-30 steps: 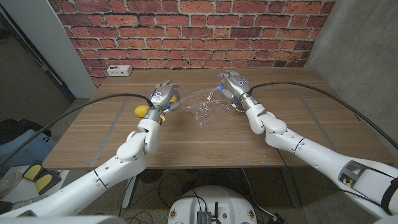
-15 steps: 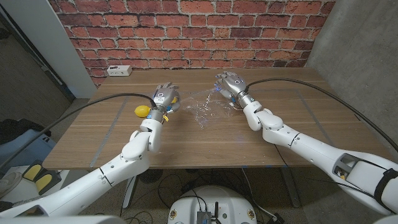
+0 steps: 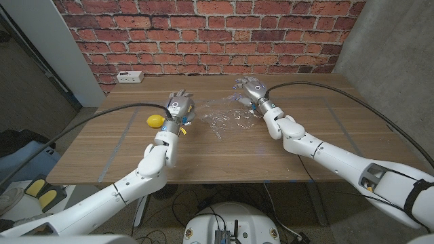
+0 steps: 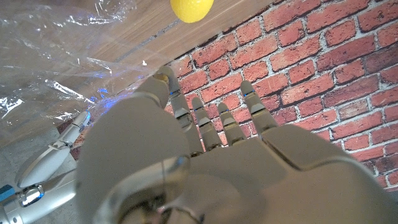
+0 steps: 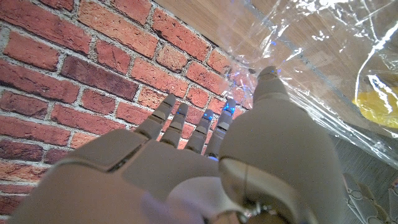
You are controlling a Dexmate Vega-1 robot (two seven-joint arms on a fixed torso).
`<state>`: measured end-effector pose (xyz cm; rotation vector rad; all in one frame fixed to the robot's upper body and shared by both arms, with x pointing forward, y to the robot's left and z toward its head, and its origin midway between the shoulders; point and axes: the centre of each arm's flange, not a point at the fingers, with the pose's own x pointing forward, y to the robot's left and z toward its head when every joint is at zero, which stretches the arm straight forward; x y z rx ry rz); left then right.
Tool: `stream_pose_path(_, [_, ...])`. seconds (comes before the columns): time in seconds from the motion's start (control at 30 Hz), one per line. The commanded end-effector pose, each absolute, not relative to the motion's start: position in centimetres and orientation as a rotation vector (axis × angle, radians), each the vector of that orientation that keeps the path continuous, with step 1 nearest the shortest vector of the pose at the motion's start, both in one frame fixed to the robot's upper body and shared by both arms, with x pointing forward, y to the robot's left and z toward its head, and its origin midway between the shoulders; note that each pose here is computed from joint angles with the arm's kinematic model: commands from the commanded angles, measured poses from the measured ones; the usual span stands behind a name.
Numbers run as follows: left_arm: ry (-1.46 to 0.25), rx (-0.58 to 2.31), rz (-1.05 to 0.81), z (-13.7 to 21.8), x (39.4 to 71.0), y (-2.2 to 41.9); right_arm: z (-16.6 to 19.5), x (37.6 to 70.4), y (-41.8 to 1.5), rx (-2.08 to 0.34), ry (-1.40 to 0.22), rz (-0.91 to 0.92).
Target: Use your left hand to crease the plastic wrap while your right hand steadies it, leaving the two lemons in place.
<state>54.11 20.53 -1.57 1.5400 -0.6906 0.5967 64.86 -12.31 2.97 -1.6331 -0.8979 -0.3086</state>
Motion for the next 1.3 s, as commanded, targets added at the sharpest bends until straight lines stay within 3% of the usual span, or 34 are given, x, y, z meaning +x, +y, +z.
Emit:
stream_pose_path(0.03, [-0.683,1.644,0.708,-1.7,53.6,20.3,4.7,64.5,-12.6,-1.715,-0.845,-0.379])
stream_pose_path(0.3, [-0.670,1.589,0.726,-1.8,53.4,20.4,4.5,64.2,-13.1,-1.642,-0.861,-0.392])
stream_pose_path(0.8, [-0.689,1.277,0.365,-2.2,54.4,20.7,2.4,62.4,-15.3,-1.417,-0.773,-0.268])
stream_pose_path(1.3, [-0.724,1.187,0.140,-2.7,55.4,19.6,0.9,61.0,-15.0,-1.368,-0.600,-0.418])
